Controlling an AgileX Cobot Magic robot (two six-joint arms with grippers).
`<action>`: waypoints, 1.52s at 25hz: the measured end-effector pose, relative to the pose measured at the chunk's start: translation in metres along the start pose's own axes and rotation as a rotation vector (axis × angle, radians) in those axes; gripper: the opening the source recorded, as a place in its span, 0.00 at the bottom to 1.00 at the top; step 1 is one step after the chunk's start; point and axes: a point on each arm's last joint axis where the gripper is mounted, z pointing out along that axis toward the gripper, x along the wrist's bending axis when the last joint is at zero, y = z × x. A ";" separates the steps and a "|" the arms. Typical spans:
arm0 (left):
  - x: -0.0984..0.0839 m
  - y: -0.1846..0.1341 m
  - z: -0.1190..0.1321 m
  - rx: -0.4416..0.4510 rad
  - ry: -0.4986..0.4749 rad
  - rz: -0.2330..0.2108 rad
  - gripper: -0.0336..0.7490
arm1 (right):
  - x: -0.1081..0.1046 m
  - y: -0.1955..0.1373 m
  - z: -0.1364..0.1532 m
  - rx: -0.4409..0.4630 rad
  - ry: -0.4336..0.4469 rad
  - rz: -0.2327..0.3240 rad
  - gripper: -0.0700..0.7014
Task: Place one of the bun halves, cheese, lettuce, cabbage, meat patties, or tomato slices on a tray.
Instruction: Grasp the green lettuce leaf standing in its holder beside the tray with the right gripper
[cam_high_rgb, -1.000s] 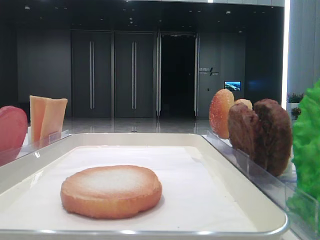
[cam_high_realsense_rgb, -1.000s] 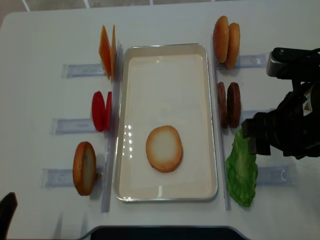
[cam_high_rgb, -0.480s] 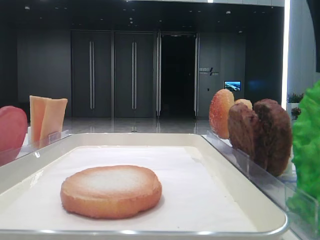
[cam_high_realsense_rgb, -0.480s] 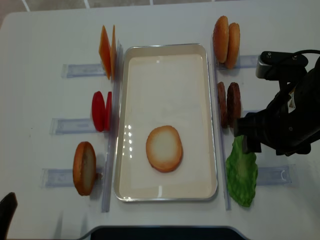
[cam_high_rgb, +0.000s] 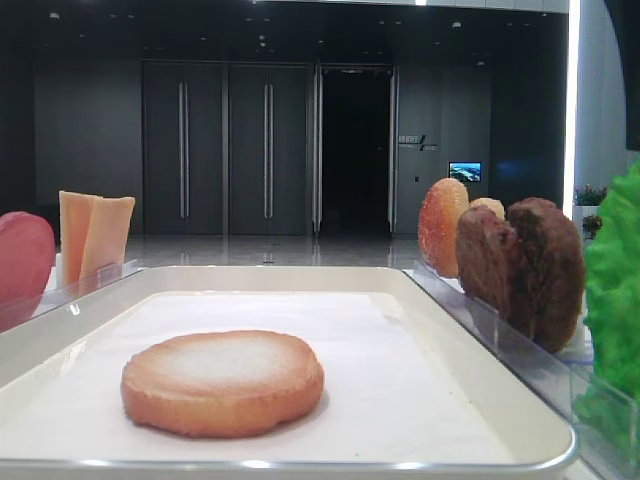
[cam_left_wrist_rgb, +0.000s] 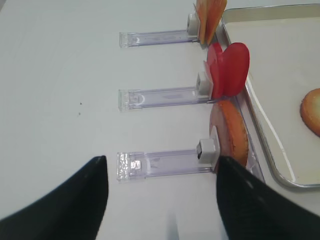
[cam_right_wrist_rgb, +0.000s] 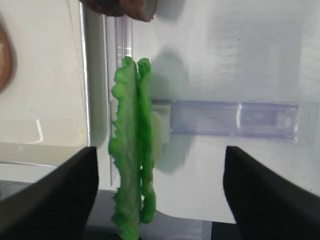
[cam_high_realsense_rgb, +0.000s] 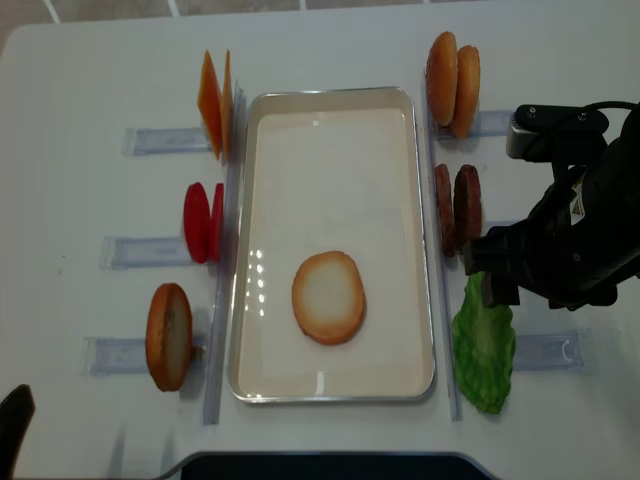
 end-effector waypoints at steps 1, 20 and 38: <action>0.000 0.000 0.000 0.000 0.000 0.000 0.70 | 0.000 0.000 0.000 0.000 0.000 -0.001 0.77; 0.000 0.000 0.000 0.000 0.000 0.000 0.70 | 0.000 -0.001 0.000 0.016 -0.003 0.001 0.66; 0.000 0.000 0.000 0.000 0.000 0.000 0.70 | 0.003 -0.002 0.000 0.028 0.033 0.035 0.13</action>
